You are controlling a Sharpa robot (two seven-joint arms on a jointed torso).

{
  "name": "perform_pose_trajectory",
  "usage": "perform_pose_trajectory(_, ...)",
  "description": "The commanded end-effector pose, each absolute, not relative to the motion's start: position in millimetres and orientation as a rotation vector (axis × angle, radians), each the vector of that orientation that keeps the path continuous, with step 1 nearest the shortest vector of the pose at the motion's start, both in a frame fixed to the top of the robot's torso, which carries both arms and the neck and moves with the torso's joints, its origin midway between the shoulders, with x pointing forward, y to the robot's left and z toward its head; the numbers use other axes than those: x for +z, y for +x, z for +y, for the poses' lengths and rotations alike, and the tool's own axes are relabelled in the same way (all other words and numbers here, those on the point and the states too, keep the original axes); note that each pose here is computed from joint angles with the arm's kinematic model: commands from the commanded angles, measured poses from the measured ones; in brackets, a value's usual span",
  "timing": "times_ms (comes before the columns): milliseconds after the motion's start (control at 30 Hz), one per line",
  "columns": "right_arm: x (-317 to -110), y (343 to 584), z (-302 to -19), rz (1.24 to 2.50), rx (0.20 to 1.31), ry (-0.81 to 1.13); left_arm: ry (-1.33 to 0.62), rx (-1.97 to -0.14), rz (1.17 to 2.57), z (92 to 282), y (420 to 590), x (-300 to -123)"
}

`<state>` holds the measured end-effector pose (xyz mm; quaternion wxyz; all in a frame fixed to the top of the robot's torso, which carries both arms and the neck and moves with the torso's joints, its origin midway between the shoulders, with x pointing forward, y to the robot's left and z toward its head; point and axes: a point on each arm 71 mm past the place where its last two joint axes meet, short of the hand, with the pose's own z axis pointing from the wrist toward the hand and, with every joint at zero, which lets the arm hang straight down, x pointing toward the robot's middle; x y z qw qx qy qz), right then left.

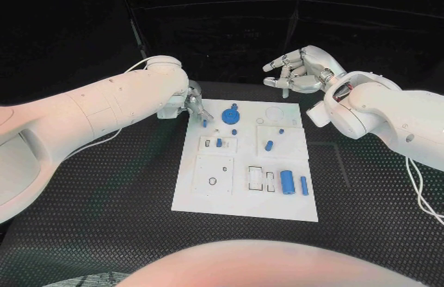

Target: Assemble the parts on the task board

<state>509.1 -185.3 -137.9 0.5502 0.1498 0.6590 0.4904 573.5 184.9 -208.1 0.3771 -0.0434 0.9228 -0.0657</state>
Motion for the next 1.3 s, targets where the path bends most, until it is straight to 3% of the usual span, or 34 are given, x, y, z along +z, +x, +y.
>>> perform_pose_trajectory(33, -136.5, 508.9, -183.5, 1.558, 1.172, 0.343, -0.098, -0.158, 2.377, 183.8, 572.8, -208.4)
perform_pose_trajectory(1300, -136.9, 509.9, -182.5, 1.559, 1.174, 0.341, -0.158, -0.223, 2.401, 179.9, 570.8, -212.2)
